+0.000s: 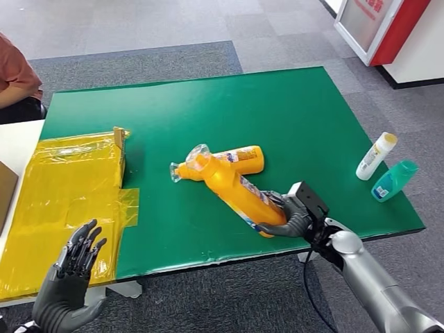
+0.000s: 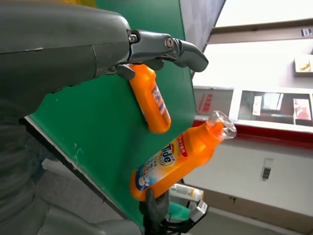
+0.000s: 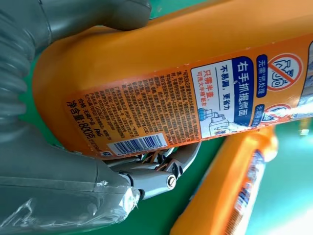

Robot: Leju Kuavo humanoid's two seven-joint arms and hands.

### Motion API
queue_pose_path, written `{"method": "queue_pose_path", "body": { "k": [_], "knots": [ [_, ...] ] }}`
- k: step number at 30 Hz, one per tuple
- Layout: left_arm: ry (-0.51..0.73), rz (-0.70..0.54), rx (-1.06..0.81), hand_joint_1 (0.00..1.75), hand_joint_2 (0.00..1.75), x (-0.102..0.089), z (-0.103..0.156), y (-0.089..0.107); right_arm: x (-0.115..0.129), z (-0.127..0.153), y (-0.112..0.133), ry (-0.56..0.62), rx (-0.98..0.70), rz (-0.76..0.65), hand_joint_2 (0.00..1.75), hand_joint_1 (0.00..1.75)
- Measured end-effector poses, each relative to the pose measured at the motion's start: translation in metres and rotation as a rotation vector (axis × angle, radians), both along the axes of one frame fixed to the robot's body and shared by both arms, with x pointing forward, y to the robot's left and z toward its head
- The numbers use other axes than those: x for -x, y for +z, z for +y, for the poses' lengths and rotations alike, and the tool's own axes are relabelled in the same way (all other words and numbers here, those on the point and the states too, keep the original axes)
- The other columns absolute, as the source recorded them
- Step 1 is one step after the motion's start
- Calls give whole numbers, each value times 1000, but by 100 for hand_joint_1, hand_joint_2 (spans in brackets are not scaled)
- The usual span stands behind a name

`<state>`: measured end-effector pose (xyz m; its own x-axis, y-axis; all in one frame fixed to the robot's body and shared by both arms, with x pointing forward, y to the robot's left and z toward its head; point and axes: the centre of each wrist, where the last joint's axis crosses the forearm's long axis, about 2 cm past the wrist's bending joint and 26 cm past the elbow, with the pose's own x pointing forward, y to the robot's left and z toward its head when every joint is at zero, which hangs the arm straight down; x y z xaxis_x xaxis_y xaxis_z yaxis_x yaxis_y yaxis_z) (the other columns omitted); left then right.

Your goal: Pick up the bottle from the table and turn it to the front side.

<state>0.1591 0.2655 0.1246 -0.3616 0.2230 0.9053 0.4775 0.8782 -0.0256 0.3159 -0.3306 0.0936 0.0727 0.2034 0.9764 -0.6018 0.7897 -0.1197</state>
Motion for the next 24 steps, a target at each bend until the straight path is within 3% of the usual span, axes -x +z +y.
{"method": "queue_pose_path", "body": {
  "k": [6,17,24],
  "knots": [
    [-38,-3,2,0,175,-3,-8,1,17,-6,0,-1,-51,-23,175,175],
    [-58,-1,-3,0,175,-4,-9,0,21,-9,3,3,-78,-49,175,175],
    [-53,15,15,0,175,-21,-19,9,17,29,15,27,-250,-165,175,175]
  ]
}}
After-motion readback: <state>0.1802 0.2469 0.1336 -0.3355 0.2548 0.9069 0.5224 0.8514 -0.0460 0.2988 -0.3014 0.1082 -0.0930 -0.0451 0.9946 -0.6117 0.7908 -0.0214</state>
